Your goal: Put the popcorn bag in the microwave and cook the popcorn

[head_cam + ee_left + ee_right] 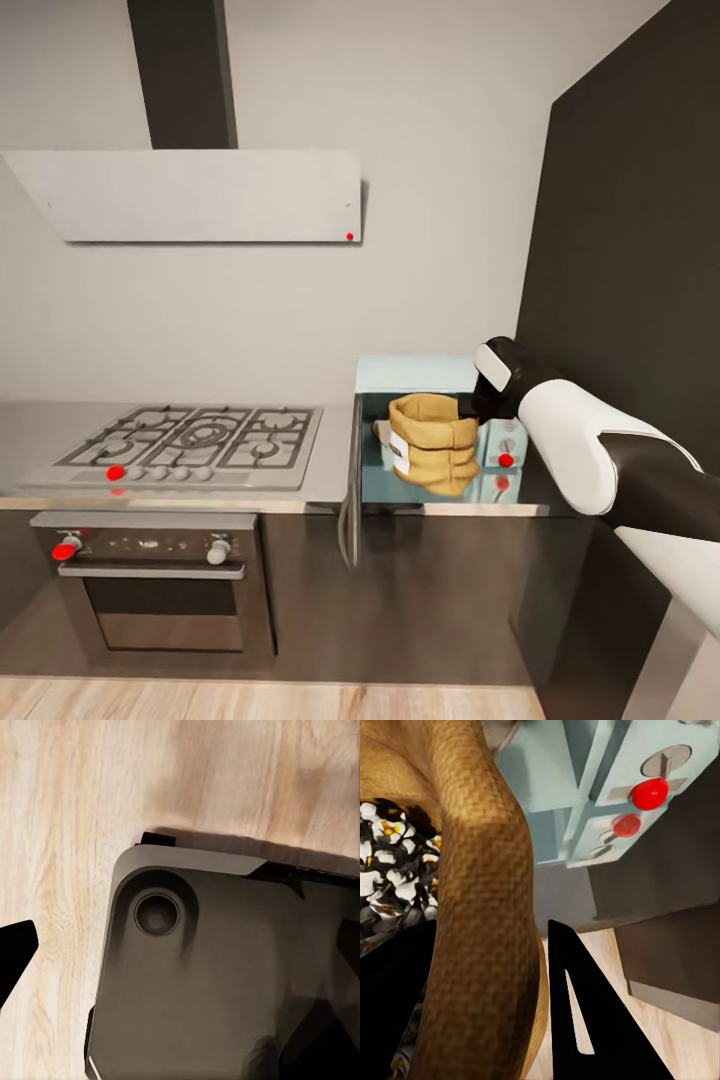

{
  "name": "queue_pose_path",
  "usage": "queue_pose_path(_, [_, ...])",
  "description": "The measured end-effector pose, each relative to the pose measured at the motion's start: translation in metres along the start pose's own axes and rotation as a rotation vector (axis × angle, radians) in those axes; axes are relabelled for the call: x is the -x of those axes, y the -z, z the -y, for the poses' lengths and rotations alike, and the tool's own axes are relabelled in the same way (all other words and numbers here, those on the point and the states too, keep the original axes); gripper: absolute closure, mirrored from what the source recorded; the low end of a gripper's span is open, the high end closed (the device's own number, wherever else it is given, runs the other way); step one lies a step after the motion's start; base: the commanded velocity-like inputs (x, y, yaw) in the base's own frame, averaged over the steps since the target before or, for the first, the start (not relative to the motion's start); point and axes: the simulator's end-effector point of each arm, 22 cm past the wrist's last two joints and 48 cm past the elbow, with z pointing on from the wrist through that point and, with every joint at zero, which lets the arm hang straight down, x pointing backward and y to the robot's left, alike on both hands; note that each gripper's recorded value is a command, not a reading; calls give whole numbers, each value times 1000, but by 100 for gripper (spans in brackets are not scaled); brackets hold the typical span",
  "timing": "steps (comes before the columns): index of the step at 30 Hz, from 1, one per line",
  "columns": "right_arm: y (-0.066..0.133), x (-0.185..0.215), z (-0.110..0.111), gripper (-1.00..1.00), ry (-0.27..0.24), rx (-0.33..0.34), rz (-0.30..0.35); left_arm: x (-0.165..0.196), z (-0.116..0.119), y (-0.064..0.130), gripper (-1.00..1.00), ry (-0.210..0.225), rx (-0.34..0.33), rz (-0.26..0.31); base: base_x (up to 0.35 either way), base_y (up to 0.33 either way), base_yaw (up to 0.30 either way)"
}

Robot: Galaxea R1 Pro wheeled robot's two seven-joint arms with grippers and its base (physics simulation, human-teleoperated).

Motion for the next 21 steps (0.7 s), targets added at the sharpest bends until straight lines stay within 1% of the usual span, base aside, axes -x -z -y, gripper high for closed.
queue_pose_path(4, [-4, -5, -1, 100, 2, 3, -14, 0, 0, 0, -100, 0, 0, 0, 121, 0, 0])
queue_pose_path(21, [-5, -6, -1, 100, -1, 4, -16, 0, 0, 0, -100, 0, 0, -1, 3, 0, 0])
